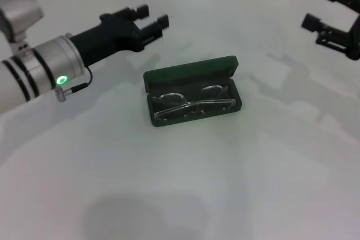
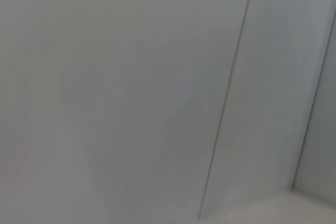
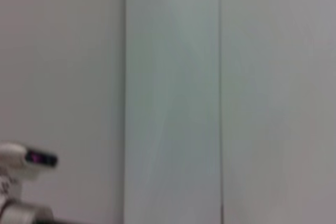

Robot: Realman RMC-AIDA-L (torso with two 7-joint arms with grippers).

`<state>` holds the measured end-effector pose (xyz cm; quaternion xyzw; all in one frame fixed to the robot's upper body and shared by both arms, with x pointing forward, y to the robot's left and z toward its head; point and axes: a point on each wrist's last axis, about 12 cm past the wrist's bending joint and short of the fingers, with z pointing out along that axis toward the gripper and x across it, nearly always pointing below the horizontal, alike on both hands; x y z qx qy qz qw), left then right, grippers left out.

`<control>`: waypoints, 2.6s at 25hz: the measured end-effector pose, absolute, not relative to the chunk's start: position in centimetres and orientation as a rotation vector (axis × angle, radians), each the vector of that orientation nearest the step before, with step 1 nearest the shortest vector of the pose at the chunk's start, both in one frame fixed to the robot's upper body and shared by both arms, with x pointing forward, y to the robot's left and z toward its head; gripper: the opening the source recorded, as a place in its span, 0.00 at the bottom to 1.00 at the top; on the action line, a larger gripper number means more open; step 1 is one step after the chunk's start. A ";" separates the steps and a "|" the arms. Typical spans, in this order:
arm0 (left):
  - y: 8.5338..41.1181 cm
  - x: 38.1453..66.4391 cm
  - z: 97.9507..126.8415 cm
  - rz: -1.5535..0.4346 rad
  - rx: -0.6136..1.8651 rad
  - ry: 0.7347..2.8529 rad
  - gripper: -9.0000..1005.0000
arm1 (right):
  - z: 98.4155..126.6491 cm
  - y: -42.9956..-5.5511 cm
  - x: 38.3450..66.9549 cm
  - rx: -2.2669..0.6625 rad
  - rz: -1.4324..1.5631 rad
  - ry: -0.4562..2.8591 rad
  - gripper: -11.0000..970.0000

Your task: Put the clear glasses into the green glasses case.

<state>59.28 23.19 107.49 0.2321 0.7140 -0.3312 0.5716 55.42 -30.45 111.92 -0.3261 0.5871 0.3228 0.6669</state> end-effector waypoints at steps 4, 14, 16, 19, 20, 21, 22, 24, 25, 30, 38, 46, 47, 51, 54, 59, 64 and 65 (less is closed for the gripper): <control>22.2 60.7 107.1 -0.720 0.581 1.825 0.59 | 112.1 -30.7 55.2 -0.726 0.731 1.305 0.81; 18.2 60.7 106.8 -0.782 0.824 1.955 0.59 | 112.0 -30.3 55.5 -0.735 0.728 1.319 0.81; 17.9 60.4 106.7 -0.797 0.850 1.961 0.59 | 111.9 -30.3 55.5 -0.735 0.728 1.321 0.81; 17.9 60.1 106.6 -0.807 0.863 1.963 0.59 | 111.9 -30.2 55.5 -0.737 0.728 1.324 0.81; 17.9 60.0 106.5 -0.808 0.865 1.964 0.59 | 111.8 -30.2 55.5 -0.737 0.727 1.325 0.81; 18.0 59.9 106.4 -0.808 0.867 1.965 0.59 | 111.8 -30.2 55.6 -0.737 0.726 1.327 0.81; 18.1 59.7 106.2 -0.810 0.872 1.968 0.59 | 111.8 -30.2 55.6 -0.736 0.725 1.328 0.81; 18.2 59.5 106.0 -0.811 0.881 1.973 0.59 | 111.8 -30.2 55.6 -0.734 0.722 1.331 0.81; 18.2 59.4 105.9 -0.813 0.888 1.976 0.59 | 111.8 -30.2 55.6 -0.734 0.722 1.332 0.81; 18.3 58.9 105.5 -0.807 0.907 1.980 0.59 | 111.7 -30.3 55.6 -0.736 0.720 1.336 0.81; 19.1 58.1 106.3 -0.871 0.876 1.815 0.59 | 111.5 -29.1 55.6 -0.822 0.768 1.357 0.81; 23.6 55.1 108.8 -0.995 0.920 1.522 0.58 | 112.1 -24.7 56.2 -1.151 0.941 1.342 0.81; 24.2 54.6 108.9 -0.994 0.921 1.492 0.58 | 112.3 -24.3 56.2 -1.177 0.957 1.327 0.81; 26.3 52.6 108.7 -0.966 0.922 1.412 0.59 | 112.6 -23.2 56.2 -1.240 1.003 1.294 0.81; 26.9 51.6 108.4 -0.956 0.937 1.394 0.60 | 112.1 -22.7 56.2 -1.262 0.995 1.315 0.81; 27.6 50.3 107.8 -0.948 0.956 1.389 0.61 | 111.7 -21.6 56.4 -1.276 0.984 1.329 0.81; 27.3 49.9 107.6 -0.947 0.996 1.375 0.62 | 111.5 -21.5 56.4 -1.268 0.972 1.338 0.81; 27.2 49.9 107.5 -0.948 1.007 1.372 0.62 | 111.4 -21.6 56.4 -1.264 0.968 1.343 0.81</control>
